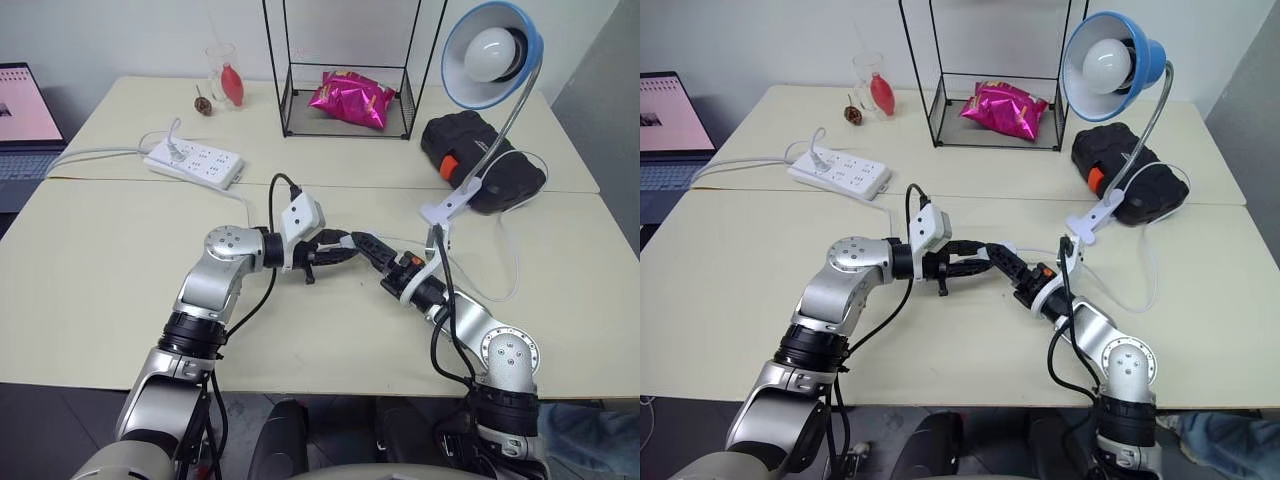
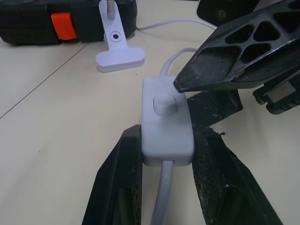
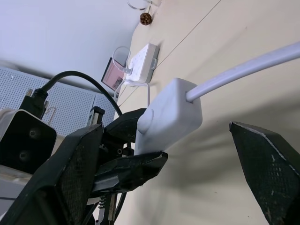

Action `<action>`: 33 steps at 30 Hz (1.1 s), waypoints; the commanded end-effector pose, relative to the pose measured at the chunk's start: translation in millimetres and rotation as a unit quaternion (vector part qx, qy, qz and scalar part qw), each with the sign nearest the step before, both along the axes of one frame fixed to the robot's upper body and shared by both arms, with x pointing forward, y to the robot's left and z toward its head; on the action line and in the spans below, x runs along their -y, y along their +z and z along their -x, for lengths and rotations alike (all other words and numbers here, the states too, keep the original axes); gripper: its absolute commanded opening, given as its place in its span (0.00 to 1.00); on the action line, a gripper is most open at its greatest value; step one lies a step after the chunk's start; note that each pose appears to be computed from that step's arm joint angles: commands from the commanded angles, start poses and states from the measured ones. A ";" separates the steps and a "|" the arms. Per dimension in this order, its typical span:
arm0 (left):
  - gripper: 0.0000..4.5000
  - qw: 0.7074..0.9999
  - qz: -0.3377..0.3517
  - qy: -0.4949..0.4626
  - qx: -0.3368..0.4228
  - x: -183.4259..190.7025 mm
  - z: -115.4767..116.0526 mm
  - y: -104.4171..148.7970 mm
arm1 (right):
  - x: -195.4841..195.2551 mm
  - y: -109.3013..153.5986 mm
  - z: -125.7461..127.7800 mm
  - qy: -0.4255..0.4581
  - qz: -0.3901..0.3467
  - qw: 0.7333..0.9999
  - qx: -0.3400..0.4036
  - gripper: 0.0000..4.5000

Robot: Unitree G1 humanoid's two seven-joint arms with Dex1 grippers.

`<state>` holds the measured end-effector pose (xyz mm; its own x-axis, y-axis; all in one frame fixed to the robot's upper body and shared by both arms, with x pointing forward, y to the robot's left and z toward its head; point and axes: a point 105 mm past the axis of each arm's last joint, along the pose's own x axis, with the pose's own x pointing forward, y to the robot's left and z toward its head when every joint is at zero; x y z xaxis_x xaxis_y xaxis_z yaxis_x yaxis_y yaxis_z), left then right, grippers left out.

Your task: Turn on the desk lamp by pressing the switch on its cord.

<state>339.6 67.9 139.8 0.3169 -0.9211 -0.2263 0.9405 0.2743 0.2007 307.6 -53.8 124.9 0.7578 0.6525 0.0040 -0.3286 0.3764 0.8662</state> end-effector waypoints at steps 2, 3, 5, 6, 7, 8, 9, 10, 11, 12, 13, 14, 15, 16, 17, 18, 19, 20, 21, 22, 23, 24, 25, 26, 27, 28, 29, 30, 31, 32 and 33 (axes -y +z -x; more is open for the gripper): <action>0.25 1.000 0.005 -0.009 0.022 3.1 3.3 11.2 | -2.5 13.4 0.1 0.003 -0.022 1.000 0.018 0.92; 0.25 1.000 0.005 -0.010 0.022 3.4 3.4 11.5 | -3.0 13.2 0.0 0.003 -0.024 1.000 0.017 0.90; 0.25 1.000 0.005 -0.011 0.022 3.7 3.8 11.7 | -3.6 13.3 -0.4 0.001 -0.029 0.999 0.014 0.78; 0.25 1.000 0.005 -0.011 0.022 3.8 3.8 11.8 | -3.9 13.5 -0.6 0.001 -0.032 0.999 0.013 0.72; 0.25 1.000 0.005 -0.011 0.022 3.8 3.9 11.9 | -4.2 13.6 -0.4 0.002 -0.032 0.999 0.013 0.66; 0.25 1.000 0.005 -0.011 0.022 3.9 4.2 12.0 | -4.5 13.5 -0.4 0.002 -0.032 0.999 0.012 0.62; 0.25 1.000 0.005 -0.011 0.022 4.0 4.5 12.2 | -4.7 13.5 -0.4 0.002 -0.032 0.999 0.012 0.57; 0.25 1.000 0.005 -0.011 0.022 4.2 4.7 12.3 | -5.0 13.0 -0.5 0.002 -0.032 0.999 0.011 0.52; 0.25 1.000 0.005 -0.012 0.022 4.3 4.9 12.3 | -5.1 12.6 -0.7 0.001 -0.033 0.999 0.009 0.49; 0.25 1.000 0.006 -0.012 0.023 4.5 5.1 12.4 | -5.1 12.1 -0.9 0.000 -0.035 0.999 0.007 0.42; 0.25 1.000 0.006 -0.011 0.023 4.6 5.2 12.5 | -5.1 11.8 -1.0 0.000 -0.035 0.999 0.006 0.39; 0.25 1.000 0.006 -0.011 0.023 4.7 5.2 12.5 | -5.2 11.9 -1.0 0.000 -0.036 0.999 0.006 0.35; 0.25 1.000 0.006 -0.011 0.022 4.7 5.3 12.5 | -5.3 12.0 -1.0 0.000 -0.037 0.999 0.006 0.30; 0.25 1.000 0.005 -0.011 0.023 4.7 5.3 12.3 | -5.5 12.0 -0.9 0.000 -0.038 0.999 0.006 0.24; 0.25 1.000 0.005 -0.010 0.023 4.7 5.4 12.1 | -5.7 12.0 -0.9 0.001 -0.038 0.999 0.006 0.21; 0.25 1.000 0.005 -0.010 0.023 4.9 5.5 12.2 | -5.9 11.8 -0.9 0.001 -0.039 0.999 0.006 0.17; 0.25 1.000 0.005 -0.010 0.023 5.2 5.5 12.2 | -6.1 11.8 -0.9 0.002 -0.039 0.999 0.006 0.12; 0.24 1.000 0.005 -0.010 0.023 5.3 5.5 12.4 | -6.3 11.8 -0.8 0.002 -0.039 0.999 0.006 0.12; 0.24 1.000 0.006 -0.010 0.023 5.4 5.6 12.5 | -6.7 11.9 -0.8 0.003 -0.040 0.999 0.006 0.12; 0.24 1.000 0.006 -0.010 0.023 5.4 5.6 12.5 | -7.3 12.1 -0.7 0.004 -0.040 0.999 0.006 0.12; 0.24 1.000 0.007 -0.010 0.023 5.5 5.7 12.5 | -7.9 12.2 -0.6 0.005 -0.040 0.999 0.007 0.12; 0.24 1.000 0.007 -0.010 0.023 5.7 5.7 12.4 | -8.0 12.3 -0.7 0.005 -0.041 0.999 0.007 0.12; 0.24 1.000 0.007 -0.010 0.023 5.9 5.8 12.3 | -8.0 12.5 -0.7 0.006 -0.042 0.999 0.007 0.12; 0.24 1.000 0.007 -0.010 0.023 6.0 5.9 12.3 | -7.9 13.4 -0.7 0.006 -0.044 0.999 0.009 0.12; 0.24 1.000 0.007 -0.010 0.023 6.0 5.9 12.2 | -7.9 14.3 -0.6 0.006 -0.046 0.999 0.012 0.12; 0.24 1.000 0.007 -0.010 0.022 6.0 5.9 12.2 | -7.8 14.9 -0.5 0.006 -0.047 0.999 0.013 0.12; 0.24 1.000 0.008 -0.009 0.022 6.1 5.7 12.2 | -7.8 15.5 -0.1 0.009 -0.047 0.999 0.017 0.12; 0.24 1.000 0.008 -0.009 0.022 6.2 5.6 12.2 | -8.0 16.0 1.0 0.013 -0.046 0.999 0.020 0.19; 0.24 1.000 0.008 -0.008 0.023 6.2 5.5 12.2 | -8.2 16.2 2.1 0.018 -0.044 0.999 0.024 0.27; 0.24 1.000 0.008 -0.008 0.023 6.2 5.4 12.2 | -8.4 16.6 4.1 0.024 -0.042 0.998 0.028 0.30; 0.24 1.000 0.009 -0.007 0.023 6.1 5.4 12.2 | -8.1 16.6 5.8 0.028 -0.040 0.998 0.030 0.37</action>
